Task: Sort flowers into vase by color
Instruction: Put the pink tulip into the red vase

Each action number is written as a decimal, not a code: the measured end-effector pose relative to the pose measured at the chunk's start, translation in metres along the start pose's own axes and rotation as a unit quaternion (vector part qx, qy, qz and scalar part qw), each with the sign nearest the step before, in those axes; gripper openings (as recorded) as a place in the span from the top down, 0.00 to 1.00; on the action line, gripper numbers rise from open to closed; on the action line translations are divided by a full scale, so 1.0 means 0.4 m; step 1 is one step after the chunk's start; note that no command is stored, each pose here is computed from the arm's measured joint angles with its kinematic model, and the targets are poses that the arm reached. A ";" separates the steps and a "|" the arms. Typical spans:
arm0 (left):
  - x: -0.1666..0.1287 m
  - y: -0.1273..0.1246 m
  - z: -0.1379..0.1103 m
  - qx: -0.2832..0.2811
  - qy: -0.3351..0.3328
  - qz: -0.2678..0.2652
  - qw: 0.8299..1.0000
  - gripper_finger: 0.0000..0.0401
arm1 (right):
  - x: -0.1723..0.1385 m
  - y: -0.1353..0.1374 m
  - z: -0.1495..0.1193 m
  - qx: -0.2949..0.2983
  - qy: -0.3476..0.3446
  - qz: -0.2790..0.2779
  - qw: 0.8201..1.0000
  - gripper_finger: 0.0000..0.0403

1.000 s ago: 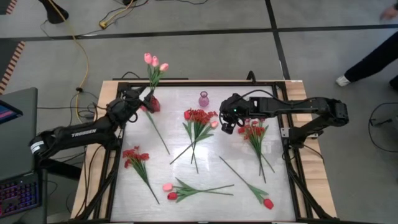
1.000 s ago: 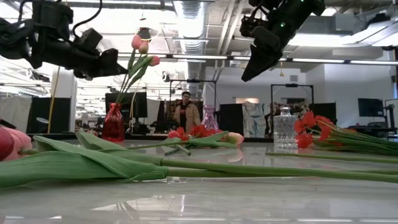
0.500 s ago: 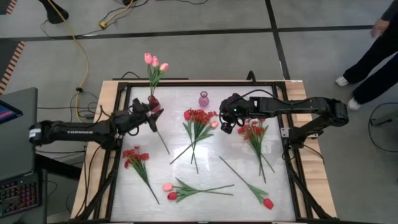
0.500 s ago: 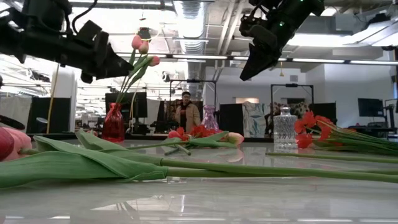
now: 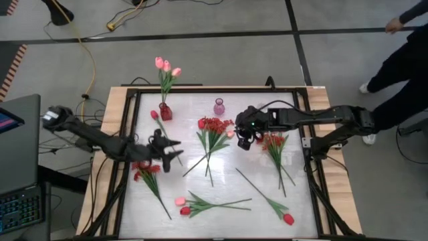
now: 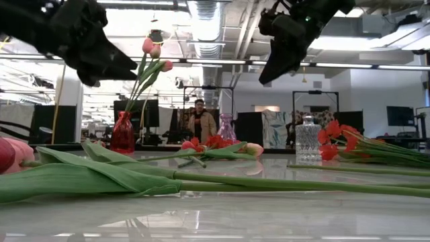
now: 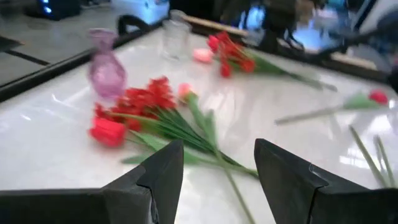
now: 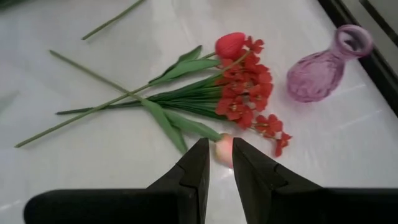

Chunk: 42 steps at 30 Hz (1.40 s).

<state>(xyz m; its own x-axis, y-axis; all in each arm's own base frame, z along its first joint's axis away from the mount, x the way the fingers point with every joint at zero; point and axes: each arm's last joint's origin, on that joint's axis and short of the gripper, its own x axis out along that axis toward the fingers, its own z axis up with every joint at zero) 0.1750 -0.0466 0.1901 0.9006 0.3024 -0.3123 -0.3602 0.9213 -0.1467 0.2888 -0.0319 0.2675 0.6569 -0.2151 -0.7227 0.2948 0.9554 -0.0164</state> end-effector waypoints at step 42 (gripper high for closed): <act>0.357 -0.096 -0.079 0.040 0.247 0.053 0.967 0.54 | -0.092 0.268 -0.123 -0.082 0.043 0.023 0.995 0.76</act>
<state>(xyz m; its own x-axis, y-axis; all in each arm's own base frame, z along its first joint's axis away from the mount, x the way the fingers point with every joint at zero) 0.3096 -0.0466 0.1214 0.6266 0.2617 -0.7341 -0.4064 0.9134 -0.0212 0.2621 0.0881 0.2585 0.6030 -0.1595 -0.7816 0.1442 0.9855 -0.0899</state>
